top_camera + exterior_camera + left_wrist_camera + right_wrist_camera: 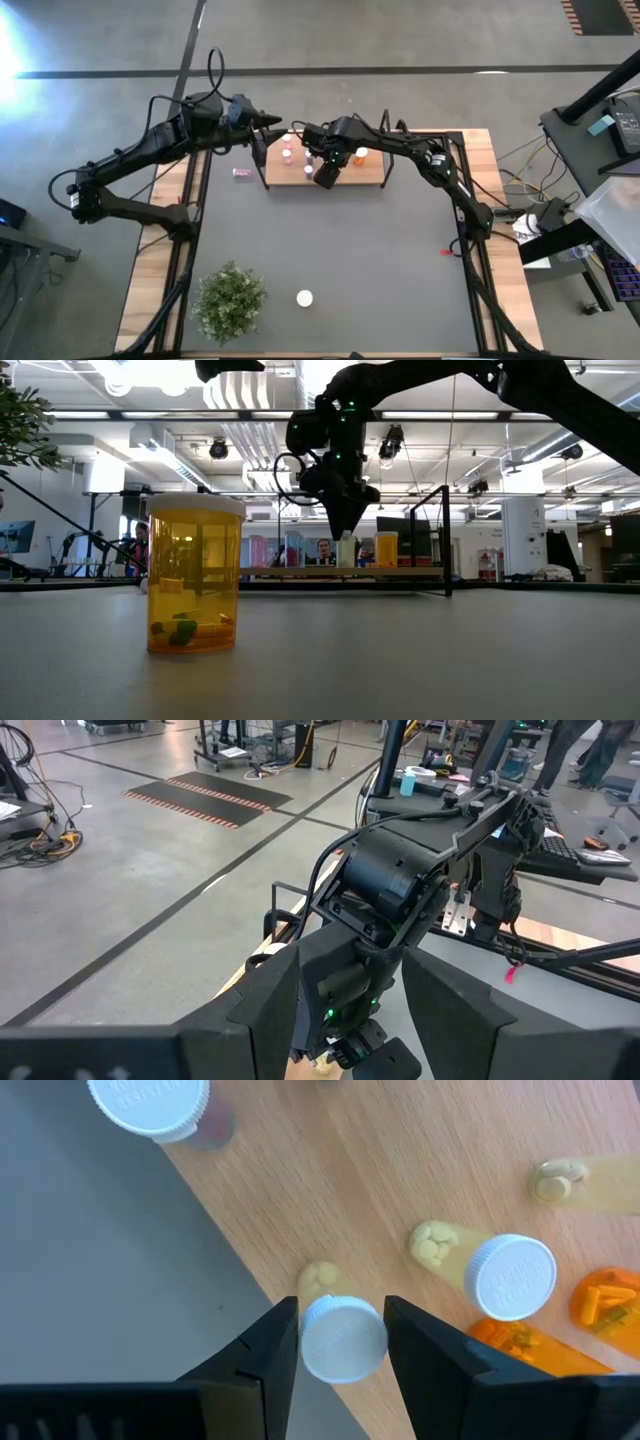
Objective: Pick and place medicine bottles onto shelf by color
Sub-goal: Put the yellow pill bottle on the shelf aligned with the other yellow pill bottles, then put the pink pill bottle on the shelf aligned with the other pink pill bottles
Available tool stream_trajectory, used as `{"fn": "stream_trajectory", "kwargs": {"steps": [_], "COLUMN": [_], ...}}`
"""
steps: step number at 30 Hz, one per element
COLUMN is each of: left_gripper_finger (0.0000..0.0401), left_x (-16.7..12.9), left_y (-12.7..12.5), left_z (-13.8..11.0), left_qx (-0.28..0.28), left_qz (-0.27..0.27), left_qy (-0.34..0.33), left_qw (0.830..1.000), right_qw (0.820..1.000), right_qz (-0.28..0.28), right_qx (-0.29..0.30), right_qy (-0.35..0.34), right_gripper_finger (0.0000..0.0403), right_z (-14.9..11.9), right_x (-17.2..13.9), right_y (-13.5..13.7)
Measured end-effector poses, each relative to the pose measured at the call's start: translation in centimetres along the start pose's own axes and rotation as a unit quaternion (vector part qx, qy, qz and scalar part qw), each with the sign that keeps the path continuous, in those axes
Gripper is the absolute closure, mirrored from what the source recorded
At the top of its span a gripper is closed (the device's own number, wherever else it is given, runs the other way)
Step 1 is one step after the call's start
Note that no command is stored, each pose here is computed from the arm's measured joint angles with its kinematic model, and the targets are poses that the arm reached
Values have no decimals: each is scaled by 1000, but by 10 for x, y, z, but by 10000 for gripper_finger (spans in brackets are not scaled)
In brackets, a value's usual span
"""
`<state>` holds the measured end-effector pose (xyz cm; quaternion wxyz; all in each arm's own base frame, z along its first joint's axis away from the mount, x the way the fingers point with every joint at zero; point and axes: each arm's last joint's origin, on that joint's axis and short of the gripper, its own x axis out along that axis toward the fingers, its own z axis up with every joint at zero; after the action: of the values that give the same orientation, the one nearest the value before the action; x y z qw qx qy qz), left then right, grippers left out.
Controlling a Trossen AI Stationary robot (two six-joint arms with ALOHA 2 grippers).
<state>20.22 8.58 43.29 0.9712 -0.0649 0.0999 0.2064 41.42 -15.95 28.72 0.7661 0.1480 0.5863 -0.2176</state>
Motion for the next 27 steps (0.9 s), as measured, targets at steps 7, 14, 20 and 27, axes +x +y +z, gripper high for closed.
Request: {"fn": "stream_trajectory", "kwargs": {"steps": [7,14,20,27], "left_gripper_finger": [238,238,238,238], "left_x": [0,0,0,0], "left_y": [0,0,0,0], "left_z": [0,0,0,0], "left_qx": [0,0,0,0], "left_qz": [0,0,0,4], "left_qy": [0,0,-1,-2], "left_qw": [1000,1000,1000,1000], "right_qw": [1000,1000,1000,1000], "right_qz": [-5,-7,-8,-6], "right_qx": [1,-5,-3,-7], "right_qy": [4,9,14,-2], "right_gripper_finger": [261,253,215,179], "right_z": [-1,-1,-2,-4], "right_x": [0,-1,-2,-17], "right_y": [-2,-5,-7,-9]}}
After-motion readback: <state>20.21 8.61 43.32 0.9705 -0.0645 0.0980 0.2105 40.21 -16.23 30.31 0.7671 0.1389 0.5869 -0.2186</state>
